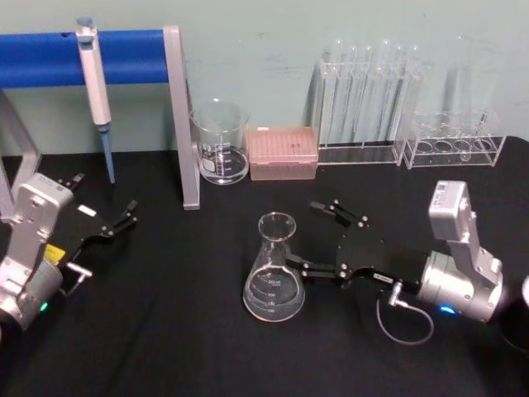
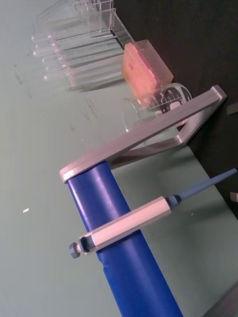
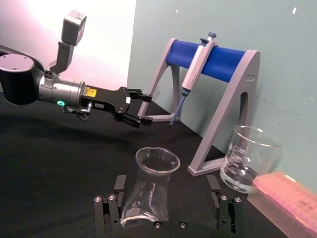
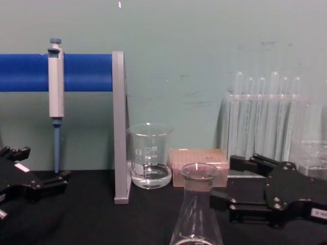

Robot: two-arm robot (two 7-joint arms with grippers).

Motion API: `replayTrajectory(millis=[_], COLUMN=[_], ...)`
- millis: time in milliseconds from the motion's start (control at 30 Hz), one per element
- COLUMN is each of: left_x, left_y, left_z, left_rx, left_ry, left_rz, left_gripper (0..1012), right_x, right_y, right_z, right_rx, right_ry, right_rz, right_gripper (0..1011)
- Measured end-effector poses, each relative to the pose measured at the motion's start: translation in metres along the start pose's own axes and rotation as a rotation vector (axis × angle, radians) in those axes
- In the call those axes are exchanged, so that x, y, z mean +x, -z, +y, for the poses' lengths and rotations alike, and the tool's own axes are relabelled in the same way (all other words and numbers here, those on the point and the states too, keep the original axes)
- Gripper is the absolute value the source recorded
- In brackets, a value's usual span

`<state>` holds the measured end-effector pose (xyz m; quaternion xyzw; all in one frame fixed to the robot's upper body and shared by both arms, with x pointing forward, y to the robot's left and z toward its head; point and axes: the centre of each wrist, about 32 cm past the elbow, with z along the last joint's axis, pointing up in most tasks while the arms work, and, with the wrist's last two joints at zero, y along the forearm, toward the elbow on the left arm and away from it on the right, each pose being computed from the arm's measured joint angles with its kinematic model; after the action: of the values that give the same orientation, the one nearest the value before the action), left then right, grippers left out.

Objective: Grasp the erlenmeyer flask with one hand, shake it three times, then place it back.

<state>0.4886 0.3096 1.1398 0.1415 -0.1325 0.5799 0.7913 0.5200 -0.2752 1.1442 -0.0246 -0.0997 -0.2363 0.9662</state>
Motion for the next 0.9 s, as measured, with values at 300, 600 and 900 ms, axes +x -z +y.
replayTrajectory(millis=[300, 600, 900], left_x=[0.0, 0.0, 0.0], left_y=[0.0, 0.0, 0.0], left_z=[0.0, 0.0, 0.0], left_rx=[0.0, 0.0, 0.0], left_ry=[0.0, 0.0, 0.0], left_rz=[0.0, 0.0, 0.0], left_gripper=[1001, 1001, 1001], right_x=[0.007, 0.011, 0.014], right_y=[0.005, 0.008, 0.012], right_z=[0.016, 0.025, 0.034], right_rx=[0.007, 0.007, 0.006], right_ry=[-0.028, -0.052, -0.07], right_rz=[0.007, 0.019, 0.025], right_gripper=[1003, 1003, 1003])
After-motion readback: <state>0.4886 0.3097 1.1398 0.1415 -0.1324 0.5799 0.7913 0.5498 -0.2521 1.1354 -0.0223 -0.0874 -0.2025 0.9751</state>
